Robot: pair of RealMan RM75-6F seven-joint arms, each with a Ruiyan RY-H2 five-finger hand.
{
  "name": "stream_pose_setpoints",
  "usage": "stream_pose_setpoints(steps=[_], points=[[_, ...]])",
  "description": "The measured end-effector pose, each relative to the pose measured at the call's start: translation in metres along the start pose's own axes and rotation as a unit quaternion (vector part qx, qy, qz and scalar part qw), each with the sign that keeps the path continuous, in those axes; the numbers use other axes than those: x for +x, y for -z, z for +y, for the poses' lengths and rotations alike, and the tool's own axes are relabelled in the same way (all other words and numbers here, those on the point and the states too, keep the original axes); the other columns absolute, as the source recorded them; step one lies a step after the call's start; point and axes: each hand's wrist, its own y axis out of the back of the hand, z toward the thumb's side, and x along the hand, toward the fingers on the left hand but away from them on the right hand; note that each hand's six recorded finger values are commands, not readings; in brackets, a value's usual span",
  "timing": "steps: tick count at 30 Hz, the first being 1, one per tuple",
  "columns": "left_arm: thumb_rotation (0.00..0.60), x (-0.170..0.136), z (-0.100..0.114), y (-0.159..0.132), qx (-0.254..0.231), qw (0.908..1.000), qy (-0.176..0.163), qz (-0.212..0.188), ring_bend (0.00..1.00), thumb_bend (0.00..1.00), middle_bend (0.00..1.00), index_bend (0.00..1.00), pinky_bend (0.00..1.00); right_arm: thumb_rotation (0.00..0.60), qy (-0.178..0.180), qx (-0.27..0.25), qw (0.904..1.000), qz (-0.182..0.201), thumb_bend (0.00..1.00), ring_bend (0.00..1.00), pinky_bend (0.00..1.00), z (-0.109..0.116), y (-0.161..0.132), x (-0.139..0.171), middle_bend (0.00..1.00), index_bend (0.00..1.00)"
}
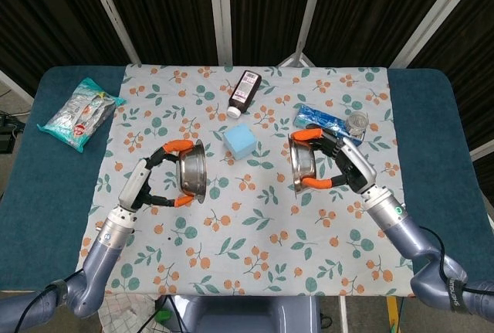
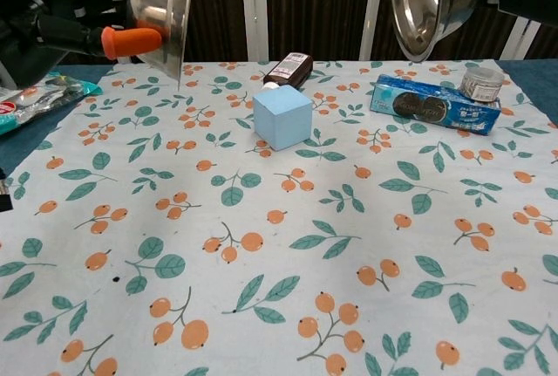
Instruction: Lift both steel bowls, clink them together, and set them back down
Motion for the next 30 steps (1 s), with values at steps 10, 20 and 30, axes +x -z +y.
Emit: stream_pose_setpoints(steps=[10,20,30], points=[[0.6,0.013,-0.034,-0.014,-0.054,0.9981,-0.003,-0.03,0.22,0.05,0.23,0.37,0.38,0.6,-0.008,-0.001,1.0,0.003,0.16,0.46,0.5,-0.035,-0.003,-0.003,0.32,0.49],[0.6,0.011,-0.051,-0.02,-0.088,0.9939,0.005,-0.067,0.22,0.05,0.23,0.37,0.37,0.6,-0.008,-0.024,0.9997,-0.001,0.16,0.46,0.5,-0.071,0.004,-0.013,0.33,0.49],[0.6,0.01,-0.073,-0.013,-0.087,0.9938,0.029,-0.063,0.22,0.04,0.23,0.37,0.37,0.6,-0.017,-0.029,0.9994,0.004,0.16,0.46,0.5,-0.094,0.005,-0.022,0.33,0.5]])
